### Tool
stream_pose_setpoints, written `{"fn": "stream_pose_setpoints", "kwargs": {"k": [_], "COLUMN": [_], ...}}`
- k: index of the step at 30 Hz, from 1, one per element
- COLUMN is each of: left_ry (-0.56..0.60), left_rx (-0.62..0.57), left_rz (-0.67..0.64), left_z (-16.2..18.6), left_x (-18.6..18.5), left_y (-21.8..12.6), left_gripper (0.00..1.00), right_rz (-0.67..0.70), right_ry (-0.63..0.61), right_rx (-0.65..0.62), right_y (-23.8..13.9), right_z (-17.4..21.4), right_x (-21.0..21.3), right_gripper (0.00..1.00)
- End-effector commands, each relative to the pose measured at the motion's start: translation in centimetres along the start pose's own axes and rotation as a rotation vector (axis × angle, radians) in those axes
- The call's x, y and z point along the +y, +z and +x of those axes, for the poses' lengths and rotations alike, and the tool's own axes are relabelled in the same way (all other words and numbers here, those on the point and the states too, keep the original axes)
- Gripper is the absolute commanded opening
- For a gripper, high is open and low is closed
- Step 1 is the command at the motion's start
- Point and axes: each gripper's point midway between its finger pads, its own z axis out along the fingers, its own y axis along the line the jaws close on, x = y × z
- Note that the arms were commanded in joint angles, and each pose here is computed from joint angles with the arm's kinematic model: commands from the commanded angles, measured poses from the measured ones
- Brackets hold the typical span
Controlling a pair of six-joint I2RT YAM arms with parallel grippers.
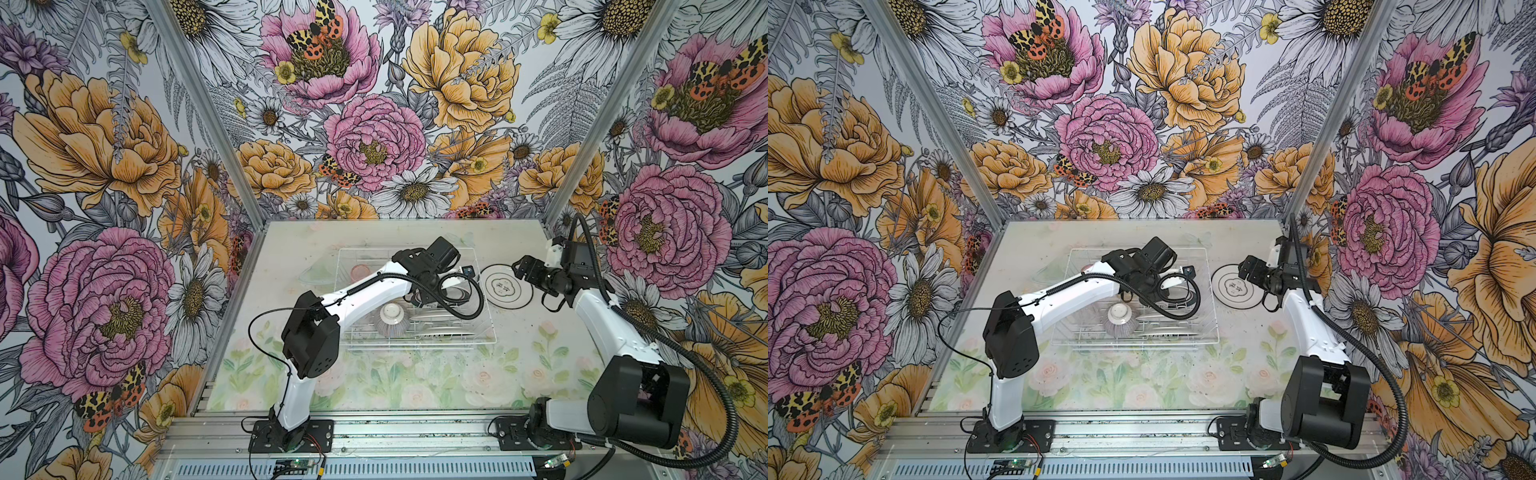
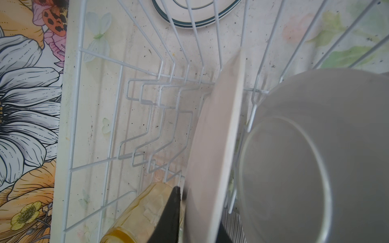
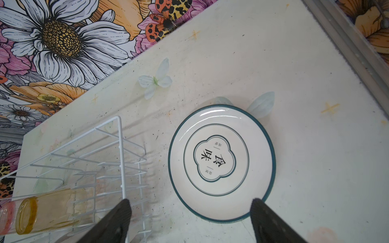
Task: Unload the mixed dishes from the dish rack
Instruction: 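Reach the left gripper into the rack and grasp the red-and-green-rimmed plate, then lift the red-and-green-rimmed plate out of the rack while the right gripper approaches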
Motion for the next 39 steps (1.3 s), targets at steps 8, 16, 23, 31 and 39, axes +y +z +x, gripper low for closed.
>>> {"fn": "stream_pose_setpoints", "kwargs": {"k": [8, 16, 23, 31, 39], "left_ry": [0.022, 0.018, 0.004, -0.058, -0.094], "left_rx": [-0.013, -0.029, -0.061, -0.131, -0.192], "left_rz": [-0.056, -0.051, -0.027, -0.032, -0.043], "left_z": [-0.6, -0.8, -1.0, -1.5, -2.0], "left_x": [0.9, 0.9, 0.9, 2.3, 3.4], "left_y": [-0.3, -0.6, -1.2, -3.5, -5.7], "left_gripper": [0.11, 0.06, 0.03, 0.03, 0.03], "right_rz": [-0.020, -0.021, -0.019, -0.019, -0.026], "right_ry": [-0.025, -0.027, -0.031, -0.037, -0.044], "right_rx": [-0.013, -0.012, -0.011, -0.017, -0.015], "right_y": [-0.1, 0.0, 0.0, -0.2, -0.2], "right_z": [-0.5, -0.4, -0.4, -0.5, -0.3], "right_x": [0.8, 0.9, 1.0, 1.2, 1.5], "right_gripper": [0.90, 0.89, 0.89, 0.89, 0.88]}}
